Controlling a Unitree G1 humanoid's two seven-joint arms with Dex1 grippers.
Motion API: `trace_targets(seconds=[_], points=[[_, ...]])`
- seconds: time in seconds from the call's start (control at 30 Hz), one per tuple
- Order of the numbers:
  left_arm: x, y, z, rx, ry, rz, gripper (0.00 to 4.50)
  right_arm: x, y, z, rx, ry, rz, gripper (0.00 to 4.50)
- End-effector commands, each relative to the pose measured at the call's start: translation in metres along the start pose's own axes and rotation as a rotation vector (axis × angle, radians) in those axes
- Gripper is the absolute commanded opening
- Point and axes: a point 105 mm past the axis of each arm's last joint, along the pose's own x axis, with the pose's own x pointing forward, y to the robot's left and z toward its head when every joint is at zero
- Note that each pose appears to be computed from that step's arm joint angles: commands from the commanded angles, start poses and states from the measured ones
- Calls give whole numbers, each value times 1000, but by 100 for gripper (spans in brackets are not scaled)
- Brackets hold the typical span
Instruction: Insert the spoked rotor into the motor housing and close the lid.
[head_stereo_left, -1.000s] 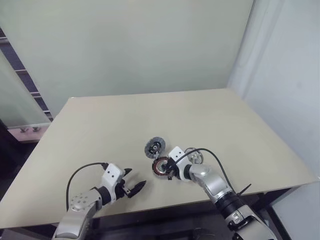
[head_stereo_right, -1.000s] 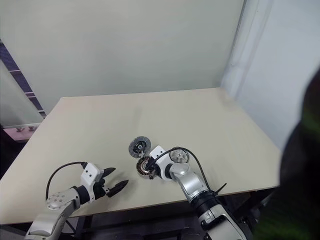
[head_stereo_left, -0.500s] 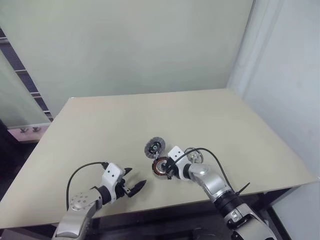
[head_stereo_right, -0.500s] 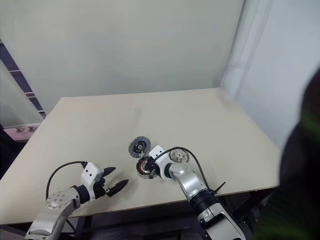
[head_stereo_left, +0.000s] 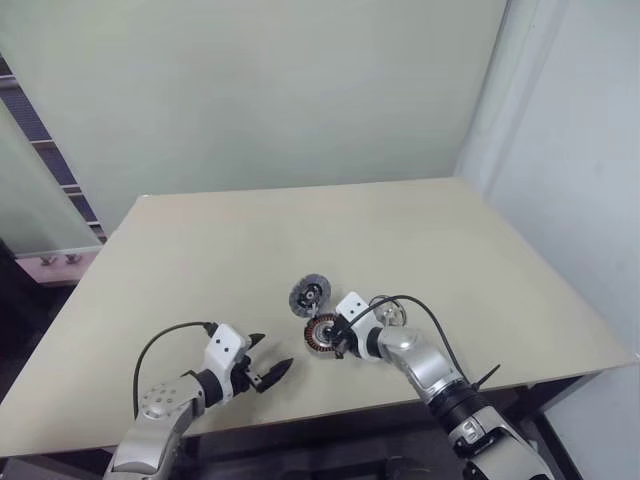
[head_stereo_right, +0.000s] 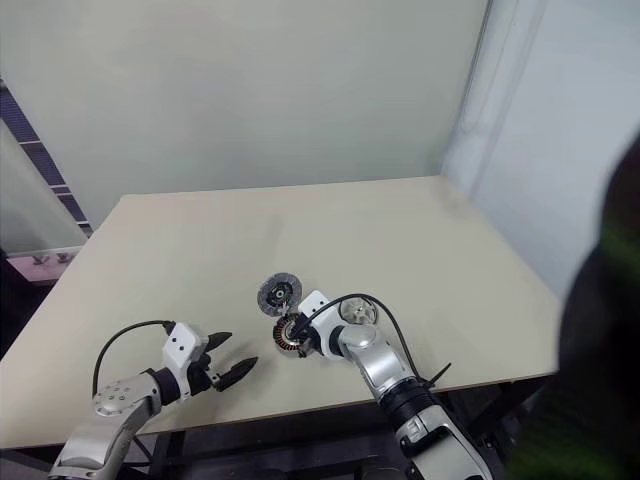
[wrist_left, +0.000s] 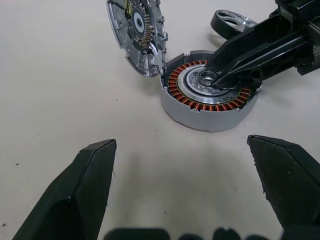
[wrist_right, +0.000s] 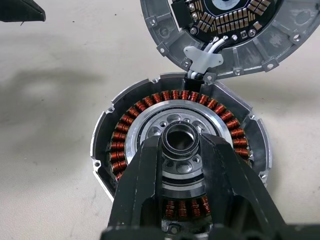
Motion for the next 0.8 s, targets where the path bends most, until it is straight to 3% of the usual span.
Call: trace_targets(seconds=[0.03, 0.8], points=[[0, 3, 16, 51, -48, 7, 450, 0, 0, 5, -22, -4, 2, 80], [0, 4, 17, 52, -50, 9, 450, 2, 4, -1, -13, 17, 6, 80]])
